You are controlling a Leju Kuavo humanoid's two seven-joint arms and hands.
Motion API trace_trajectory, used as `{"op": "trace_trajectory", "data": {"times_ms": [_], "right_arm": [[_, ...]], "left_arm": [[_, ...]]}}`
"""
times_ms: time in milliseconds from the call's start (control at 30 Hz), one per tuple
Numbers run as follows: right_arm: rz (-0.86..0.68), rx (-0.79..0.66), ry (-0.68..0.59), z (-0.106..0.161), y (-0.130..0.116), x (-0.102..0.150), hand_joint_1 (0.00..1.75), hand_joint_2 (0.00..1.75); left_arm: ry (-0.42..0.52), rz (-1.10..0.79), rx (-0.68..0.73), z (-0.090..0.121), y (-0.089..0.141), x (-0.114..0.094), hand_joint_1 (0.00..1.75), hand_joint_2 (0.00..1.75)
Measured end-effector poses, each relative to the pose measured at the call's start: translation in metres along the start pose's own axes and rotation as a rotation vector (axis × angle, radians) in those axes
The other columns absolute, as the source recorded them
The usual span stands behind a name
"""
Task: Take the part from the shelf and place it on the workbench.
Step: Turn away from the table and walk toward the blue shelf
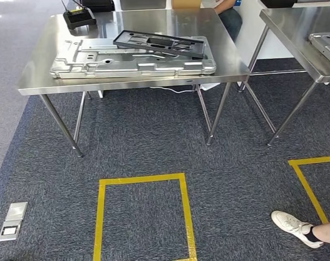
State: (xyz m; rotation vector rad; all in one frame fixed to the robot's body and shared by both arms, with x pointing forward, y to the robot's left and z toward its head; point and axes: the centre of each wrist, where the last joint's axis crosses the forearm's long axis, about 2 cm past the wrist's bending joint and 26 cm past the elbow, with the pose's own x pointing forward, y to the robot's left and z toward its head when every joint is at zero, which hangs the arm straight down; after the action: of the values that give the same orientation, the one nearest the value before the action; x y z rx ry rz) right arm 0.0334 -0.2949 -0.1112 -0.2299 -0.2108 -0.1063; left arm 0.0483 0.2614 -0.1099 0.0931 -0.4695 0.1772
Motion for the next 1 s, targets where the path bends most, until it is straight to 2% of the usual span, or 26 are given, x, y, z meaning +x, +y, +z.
{"op": "trace_trajectory", "data": {"times_ms": [333, 700, 1000], "right_arm": [[-0.007, 0.069, 0.048, 0.001, 0.004, -0.002, 0.0, 1.75], [-0.014, 0.087, 0.012, 0.0, 0.003, -0.001, 0.0, 1.75], [-0.023, 0.091, 0.036, 0.002, -0.001, -0.022, 0.0, 1.75]], "left_arm": [[0.015, -0.01, 0.002, 0.001, 0.0, -0.002, 0.0, 1.75], [0.017, -0.018, 0.009, 0.0, 0.002, -0.001, 0.0, 1.75], [-0.006, -0.027, 0.044, -0.006, 0.014, 0.013, 0.0, 1.75]]}}
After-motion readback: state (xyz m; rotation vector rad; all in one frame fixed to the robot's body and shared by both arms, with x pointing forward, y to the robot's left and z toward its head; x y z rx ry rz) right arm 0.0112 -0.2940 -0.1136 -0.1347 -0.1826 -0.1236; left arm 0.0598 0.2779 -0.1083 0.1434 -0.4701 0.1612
